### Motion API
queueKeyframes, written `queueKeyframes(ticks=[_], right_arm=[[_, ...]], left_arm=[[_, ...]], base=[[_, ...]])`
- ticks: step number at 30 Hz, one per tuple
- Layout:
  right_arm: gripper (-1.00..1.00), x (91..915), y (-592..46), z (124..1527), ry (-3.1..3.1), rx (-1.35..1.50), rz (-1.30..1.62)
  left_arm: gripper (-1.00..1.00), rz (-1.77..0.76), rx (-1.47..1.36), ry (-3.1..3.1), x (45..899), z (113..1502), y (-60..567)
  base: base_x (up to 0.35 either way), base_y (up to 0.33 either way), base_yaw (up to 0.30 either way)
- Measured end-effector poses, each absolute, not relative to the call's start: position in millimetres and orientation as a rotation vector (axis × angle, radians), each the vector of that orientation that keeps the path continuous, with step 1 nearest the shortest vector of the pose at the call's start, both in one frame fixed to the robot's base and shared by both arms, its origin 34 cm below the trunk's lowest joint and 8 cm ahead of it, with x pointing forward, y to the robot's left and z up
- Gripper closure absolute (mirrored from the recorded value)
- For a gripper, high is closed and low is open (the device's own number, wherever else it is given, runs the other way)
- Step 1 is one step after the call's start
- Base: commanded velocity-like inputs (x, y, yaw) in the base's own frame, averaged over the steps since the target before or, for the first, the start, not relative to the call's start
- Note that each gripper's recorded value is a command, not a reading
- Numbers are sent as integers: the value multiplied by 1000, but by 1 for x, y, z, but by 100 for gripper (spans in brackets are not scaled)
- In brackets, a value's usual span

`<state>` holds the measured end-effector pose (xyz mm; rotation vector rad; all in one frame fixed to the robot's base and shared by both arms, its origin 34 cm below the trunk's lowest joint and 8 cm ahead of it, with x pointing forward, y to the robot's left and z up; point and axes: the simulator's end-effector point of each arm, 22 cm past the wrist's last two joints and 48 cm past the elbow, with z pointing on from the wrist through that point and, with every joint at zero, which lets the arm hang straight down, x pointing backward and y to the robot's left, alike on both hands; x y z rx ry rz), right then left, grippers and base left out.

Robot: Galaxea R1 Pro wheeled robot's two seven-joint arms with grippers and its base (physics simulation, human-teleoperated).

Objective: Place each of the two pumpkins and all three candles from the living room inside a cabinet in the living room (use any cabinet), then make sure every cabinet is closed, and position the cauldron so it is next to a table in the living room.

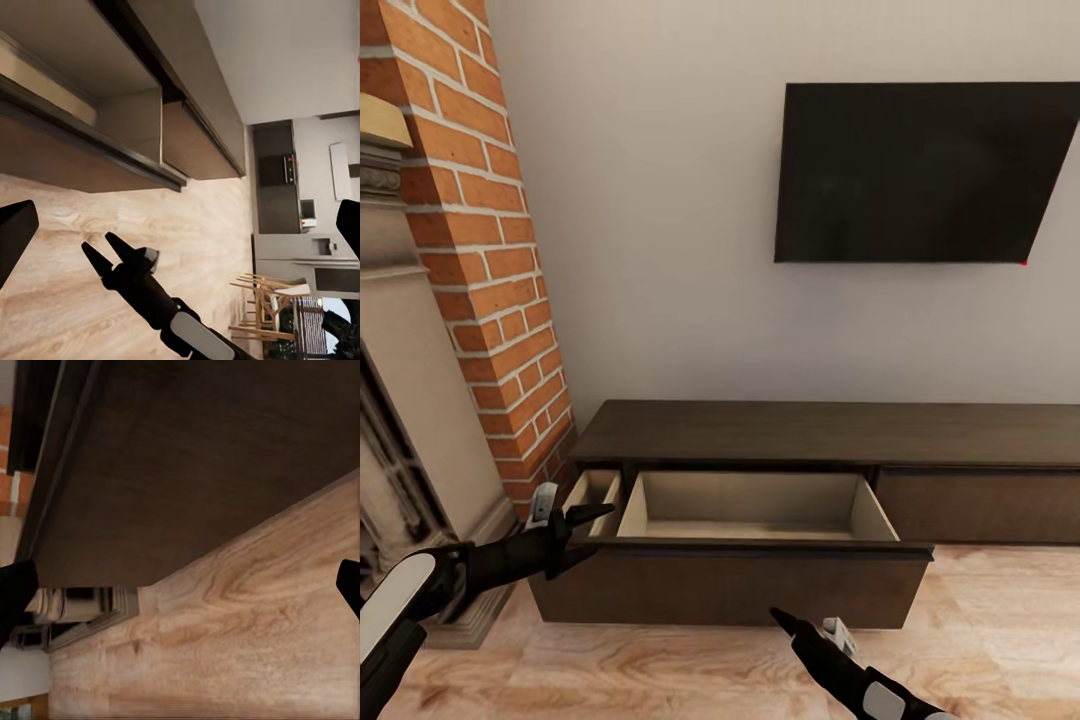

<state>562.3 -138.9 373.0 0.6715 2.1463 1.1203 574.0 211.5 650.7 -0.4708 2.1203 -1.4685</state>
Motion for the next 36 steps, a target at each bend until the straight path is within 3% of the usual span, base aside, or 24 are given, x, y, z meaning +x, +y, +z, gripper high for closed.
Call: queueKeyframes(ticks=[36], right_arm=[[-100,586,-123,489,2002,480,1229]], left_arm=[[-100,-1466,-476,2123,592,728,212]], base=[[0,0,0]])
